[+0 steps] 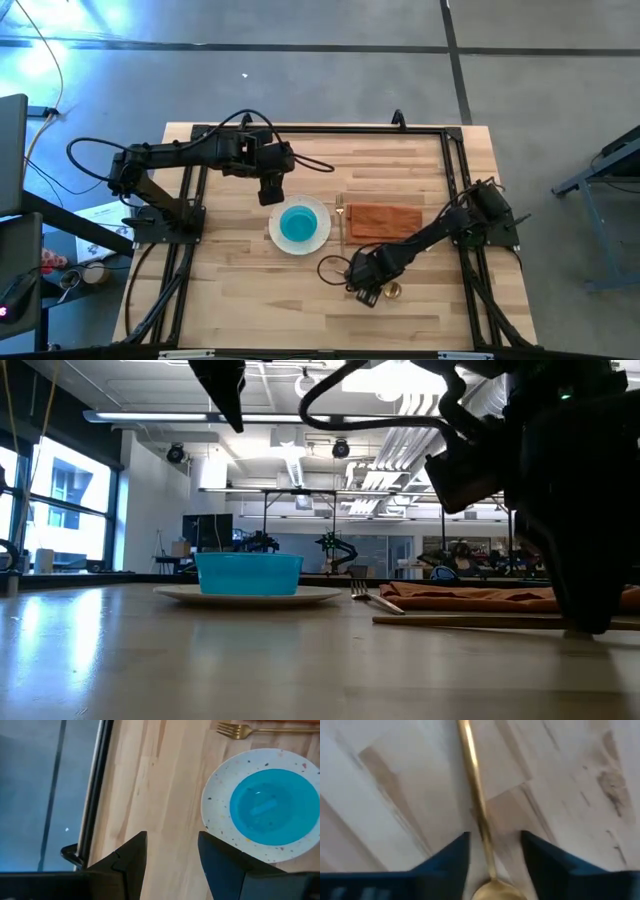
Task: Set table place
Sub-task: Put the gold spoon into the blue bowl
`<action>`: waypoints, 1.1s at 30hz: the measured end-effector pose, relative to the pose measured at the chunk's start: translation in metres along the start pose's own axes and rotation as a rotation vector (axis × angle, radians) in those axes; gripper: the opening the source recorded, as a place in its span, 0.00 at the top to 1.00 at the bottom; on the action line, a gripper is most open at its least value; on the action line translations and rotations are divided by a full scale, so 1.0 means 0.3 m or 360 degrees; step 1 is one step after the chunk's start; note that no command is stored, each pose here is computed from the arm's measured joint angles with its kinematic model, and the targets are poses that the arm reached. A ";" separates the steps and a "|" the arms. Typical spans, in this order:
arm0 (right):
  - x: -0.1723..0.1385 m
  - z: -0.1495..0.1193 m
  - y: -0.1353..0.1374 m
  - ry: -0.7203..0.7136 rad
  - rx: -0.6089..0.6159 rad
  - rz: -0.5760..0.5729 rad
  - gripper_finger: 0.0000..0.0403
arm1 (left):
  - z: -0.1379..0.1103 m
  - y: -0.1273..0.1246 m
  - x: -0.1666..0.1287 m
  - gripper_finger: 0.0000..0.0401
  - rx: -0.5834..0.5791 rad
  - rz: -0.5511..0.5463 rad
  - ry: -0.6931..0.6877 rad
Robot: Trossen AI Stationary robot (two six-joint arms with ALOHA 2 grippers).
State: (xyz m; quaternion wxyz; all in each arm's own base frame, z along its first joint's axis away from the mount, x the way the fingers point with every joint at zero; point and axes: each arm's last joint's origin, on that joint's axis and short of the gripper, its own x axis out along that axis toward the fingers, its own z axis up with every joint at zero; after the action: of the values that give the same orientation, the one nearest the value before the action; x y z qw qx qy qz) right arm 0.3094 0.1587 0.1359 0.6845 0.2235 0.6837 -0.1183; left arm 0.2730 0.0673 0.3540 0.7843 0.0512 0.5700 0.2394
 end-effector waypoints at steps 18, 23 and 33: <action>-0.360 0.039 -0.103 -0.0273 -0.0129 -0.0221 1.00 | 0.018 -0.011 -0.002 0.59 0.0063 -0.0154 -0.0092; -0.508 0.102 -0.155 -0.0469 -0.0203 -0.0214 1.00 | 0.064 -0.030 -0.012 0.59 0.0197 -0.0364 -0.0341; -0.606 0.203 -0.210 -0.0683 -0.0383 -0.0345 1.00 | 0.117 -0.040 -0.032 0.59 0.0230 -0.0646 -0.0657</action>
State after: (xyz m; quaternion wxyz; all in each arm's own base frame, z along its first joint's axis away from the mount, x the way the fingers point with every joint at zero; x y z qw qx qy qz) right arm 0.3269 0.0492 0.3044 0.8187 0.0358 0.5521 -0.1536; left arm 0.3068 0.0593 0.3702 0.9098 0.0395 0.4127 0.0211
